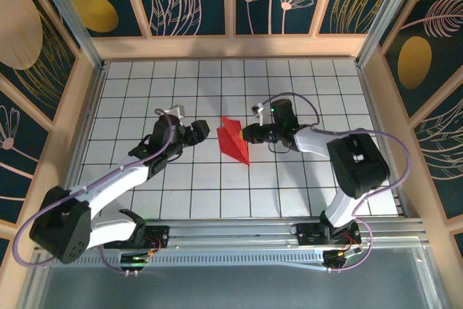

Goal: Fold a paper plane with a square sheet of paper (fold left side to right side)
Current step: Turn over the paper at the center of the table.

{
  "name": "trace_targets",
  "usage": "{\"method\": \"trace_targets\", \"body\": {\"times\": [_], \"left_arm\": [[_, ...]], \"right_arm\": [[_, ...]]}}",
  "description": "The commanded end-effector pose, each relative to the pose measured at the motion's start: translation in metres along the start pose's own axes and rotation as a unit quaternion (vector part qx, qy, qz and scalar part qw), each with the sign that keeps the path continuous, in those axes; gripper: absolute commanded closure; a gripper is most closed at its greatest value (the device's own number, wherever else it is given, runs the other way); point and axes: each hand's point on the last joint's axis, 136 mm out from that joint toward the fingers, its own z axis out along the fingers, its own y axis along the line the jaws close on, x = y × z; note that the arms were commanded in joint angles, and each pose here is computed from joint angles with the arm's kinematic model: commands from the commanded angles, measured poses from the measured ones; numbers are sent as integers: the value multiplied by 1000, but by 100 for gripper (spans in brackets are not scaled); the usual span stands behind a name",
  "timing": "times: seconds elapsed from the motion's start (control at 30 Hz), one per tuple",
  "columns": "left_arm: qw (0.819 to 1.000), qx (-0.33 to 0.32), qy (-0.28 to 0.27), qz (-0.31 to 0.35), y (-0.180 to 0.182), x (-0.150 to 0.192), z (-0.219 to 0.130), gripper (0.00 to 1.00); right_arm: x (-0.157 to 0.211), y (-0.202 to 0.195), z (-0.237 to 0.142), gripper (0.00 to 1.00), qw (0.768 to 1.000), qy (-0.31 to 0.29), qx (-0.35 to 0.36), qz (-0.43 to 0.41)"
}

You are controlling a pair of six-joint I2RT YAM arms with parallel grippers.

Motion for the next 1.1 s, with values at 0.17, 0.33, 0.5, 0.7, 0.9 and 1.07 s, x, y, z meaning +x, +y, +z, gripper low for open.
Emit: {"method": "trace_targets", "body": {"times": [0.17, 0.33, 0.5, 0.7, 0.9, 1.07], "left_arm": [[960, 266, -79, -20, -92, -48, -63, 21], [936, 351, -39, -3, -128, -45, -72, 25], [931, 364, -11, 6, -140, -37, -62, 28], [931, 365, 15, 12, -149, -27, -48, 33], [935, 355, 22, 14, -147, -23, -38, 38], [936, 351, 28, 16, -147, -21, -35, 45]], "right_arm": [[-46, 83, -73, 100, 978, -133, -154, -47], [-50, 115, -89, 100, 964, -139, -220, -57], [-52, 130, -93, 100, 957, -136, -249, -55], [-50, 141, -87, 100, 956, -121, -263, -55], [-47, 147, -81, 100, 954, -115, -270, -56], [-47, 150, -79, 100, 953, -111, -275, -52]]}}
